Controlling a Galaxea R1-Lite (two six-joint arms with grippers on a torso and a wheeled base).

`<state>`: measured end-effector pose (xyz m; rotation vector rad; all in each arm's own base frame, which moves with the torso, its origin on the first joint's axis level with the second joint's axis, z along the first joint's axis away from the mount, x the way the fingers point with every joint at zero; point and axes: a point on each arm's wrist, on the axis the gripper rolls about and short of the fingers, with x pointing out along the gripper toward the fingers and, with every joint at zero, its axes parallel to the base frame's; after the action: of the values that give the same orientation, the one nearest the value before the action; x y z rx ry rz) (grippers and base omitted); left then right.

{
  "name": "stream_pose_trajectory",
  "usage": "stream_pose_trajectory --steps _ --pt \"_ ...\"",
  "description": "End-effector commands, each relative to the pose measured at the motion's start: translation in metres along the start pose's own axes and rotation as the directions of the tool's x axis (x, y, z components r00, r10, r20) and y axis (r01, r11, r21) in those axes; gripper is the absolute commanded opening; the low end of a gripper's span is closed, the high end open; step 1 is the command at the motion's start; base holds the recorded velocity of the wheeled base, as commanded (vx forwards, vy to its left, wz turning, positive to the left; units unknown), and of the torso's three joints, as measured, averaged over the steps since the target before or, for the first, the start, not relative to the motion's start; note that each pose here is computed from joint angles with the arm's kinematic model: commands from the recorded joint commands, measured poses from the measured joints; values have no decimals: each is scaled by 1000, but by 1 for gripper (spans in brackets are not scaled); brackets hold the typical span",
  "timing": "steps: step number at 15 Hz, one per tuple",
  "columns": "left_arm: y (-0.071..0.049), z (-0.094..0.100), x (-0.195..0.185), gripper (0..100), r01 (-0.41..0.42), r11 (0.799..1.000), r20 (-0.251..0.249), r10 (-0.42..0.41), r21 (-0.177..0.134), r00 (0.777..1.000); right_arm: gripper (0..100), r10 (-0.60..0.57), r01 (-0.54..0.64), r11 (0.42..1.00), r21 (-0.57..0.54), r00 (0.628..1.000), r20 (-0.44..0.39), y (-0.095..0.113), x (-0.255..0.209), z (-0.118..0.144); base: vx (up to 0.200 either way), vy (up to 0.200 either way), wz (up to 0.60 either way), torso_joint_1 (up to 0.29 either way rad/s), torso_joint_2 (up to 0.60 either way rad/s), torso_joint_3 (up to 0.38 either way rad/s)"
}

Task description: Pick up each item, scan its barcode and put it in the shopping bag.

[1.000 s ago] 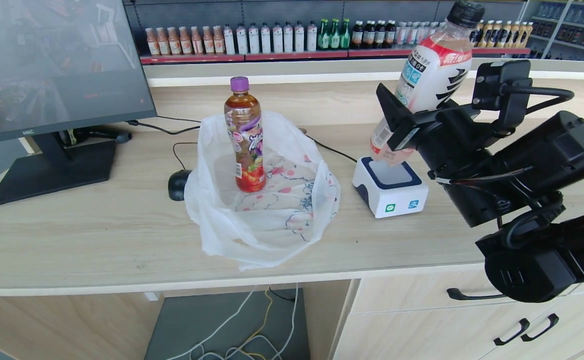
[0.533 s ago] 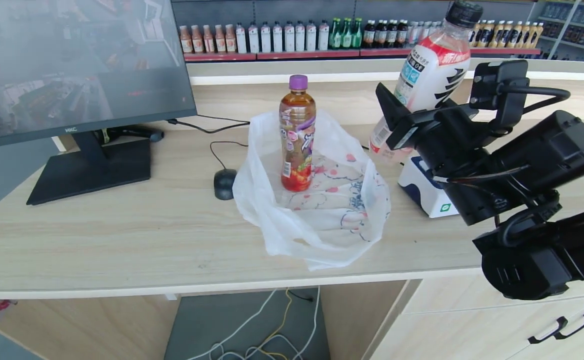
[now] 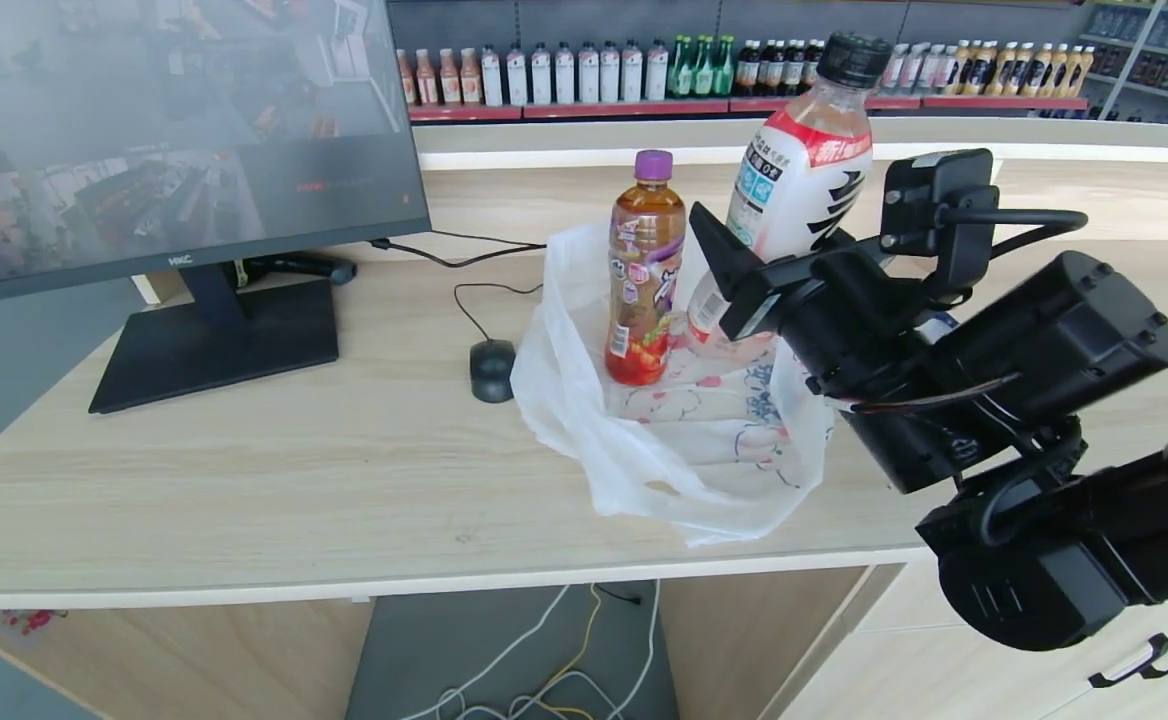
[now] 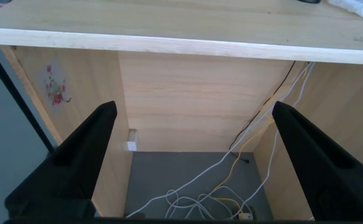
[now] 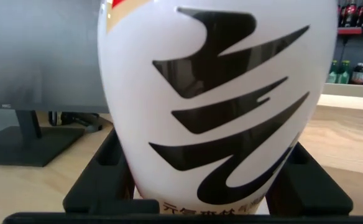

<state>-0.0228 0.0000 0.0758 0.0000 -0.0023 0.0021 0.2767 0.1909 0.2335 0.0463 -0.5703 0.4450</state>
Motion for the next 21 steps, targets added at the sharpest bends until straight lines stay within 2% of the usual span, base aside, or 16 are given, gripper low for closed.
stream_pose_trajectory --steps 1,3,4,10,12,21 --pt "0 0 0 100 -1 1000 1 1 0 1000 0 3 -4 1000 -4 999 -34 3 3 -18 0 0 0 0 0 0" --pt "0 0 0 100 -1 1000 1 1 0 1000 0 -19 17 1000 -26 998 -65 -5 5 -34 0 0 0 0 0 0" --pt "0 0 0 100 -1 1000 1 1 0 1000 0 -49 44 998 -51 994 -96 -17 6 -48 0 0 0 0 0 0" --pt "0 0 0 100 -1 1000 1 1 0 1000 0 -55 46 997 -63 987 -153 -18 9 -81 0 0 0 0 0 0" --pt "0 0 0 100 -1 1000 1 1 0 1000 0 -64 54 995 -78 989 -132 -21 14 -80 0 0 0 0 0 0" --pt "0 0 0 100 -1 1000 1 1 0 1000 0 -87 70 993 -97 978 -187 -31 10 -102 0 0 0 0 0 0"
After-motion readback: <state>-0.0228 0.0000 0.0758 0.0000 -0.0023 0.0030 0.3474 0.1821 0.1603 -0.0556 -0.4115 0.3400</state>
